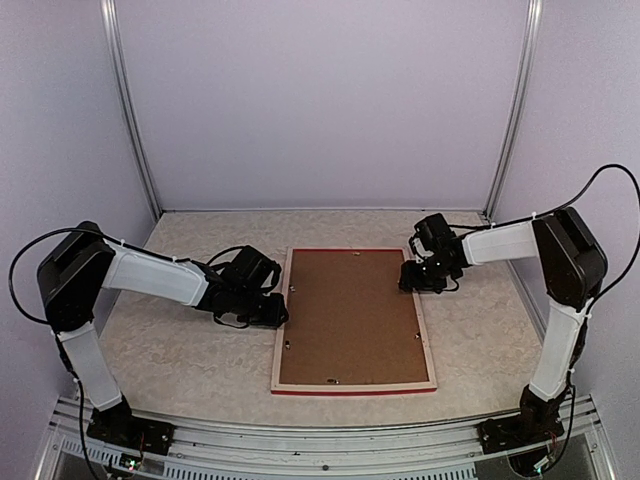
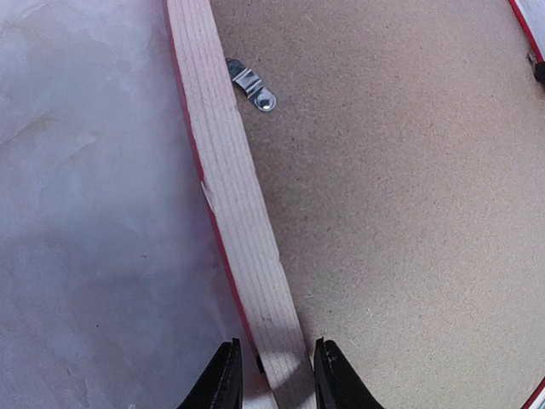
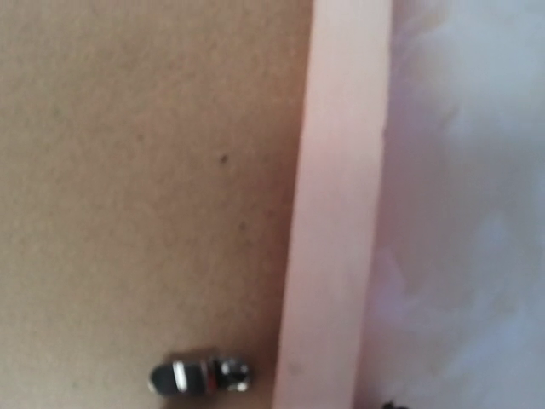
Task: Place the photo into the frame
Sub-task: Press the fastener onto the backboard.
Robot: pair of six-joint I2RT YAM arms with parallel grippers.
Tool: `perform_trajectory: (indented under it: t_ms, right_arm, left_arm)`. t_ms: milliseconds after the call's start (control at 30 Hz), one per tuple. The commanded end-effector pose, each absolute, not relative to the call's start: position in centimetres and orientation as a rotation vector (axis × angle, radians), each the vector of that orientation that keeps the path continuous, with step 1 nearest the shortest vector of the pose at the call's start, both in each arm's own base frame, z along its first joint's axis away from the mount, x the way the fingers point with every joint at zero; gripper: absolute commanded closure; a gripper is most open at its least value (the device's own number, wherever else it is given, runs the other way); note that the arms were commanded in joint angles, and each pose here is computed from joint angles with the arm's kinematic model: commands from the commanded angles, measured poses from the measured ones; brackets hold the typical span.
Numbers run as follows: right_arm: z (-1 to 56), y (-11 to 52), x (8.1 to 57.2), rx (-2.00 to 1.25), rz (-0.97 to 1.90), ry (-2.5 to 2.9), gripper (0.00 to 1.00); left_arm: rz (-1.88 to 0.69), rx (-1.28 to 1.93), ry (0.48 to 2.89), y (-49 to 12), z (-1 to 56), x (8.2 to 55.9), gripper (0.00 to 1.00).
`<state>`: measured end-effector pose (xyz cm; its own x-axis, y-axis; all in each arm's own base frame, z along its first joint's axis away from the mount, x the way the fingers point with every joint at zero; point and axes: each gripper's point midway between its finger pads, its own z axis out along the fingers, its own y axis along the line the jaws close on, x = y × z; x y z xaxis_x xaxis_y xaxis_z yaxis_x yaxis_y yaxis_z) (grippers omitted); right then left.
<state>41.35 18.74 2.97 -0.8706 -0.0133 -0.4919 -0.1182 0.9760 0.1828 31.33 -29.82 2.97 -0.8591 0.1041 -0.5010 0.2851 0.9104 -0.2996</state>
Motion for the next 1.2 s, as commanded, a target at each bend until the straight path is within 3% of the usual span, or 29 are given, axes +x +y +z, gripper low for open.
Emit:
perform_trajectory:
  t_ms: [0,767,1067,1167]
  right_arm:
    - [2.2,18.0,42.8,-0.067,0.25,2.606,0.47]
    - [2.2,15.7,44.9,0.16,0.264,2.582,0.72]
    - [2.0,15.2,44.1,0.249,0.304,2.585,0.77]
    - [1.8,15.4,44.3,0.268,0.325,2.585,0.74]
  left_arm:
    - [-0.47,0.291,2.602,-29.0,2.8,31.3,0.71]
    - [-0.466,0.288,2.612,-29.0,2.6,31.2,0.71]
    - [-0.463,0.288,2.616,-29.0,2.3,31.2,0.71]
    - [-0.463,0.287,2.617,-29.0,2.3,31.1,0.71]
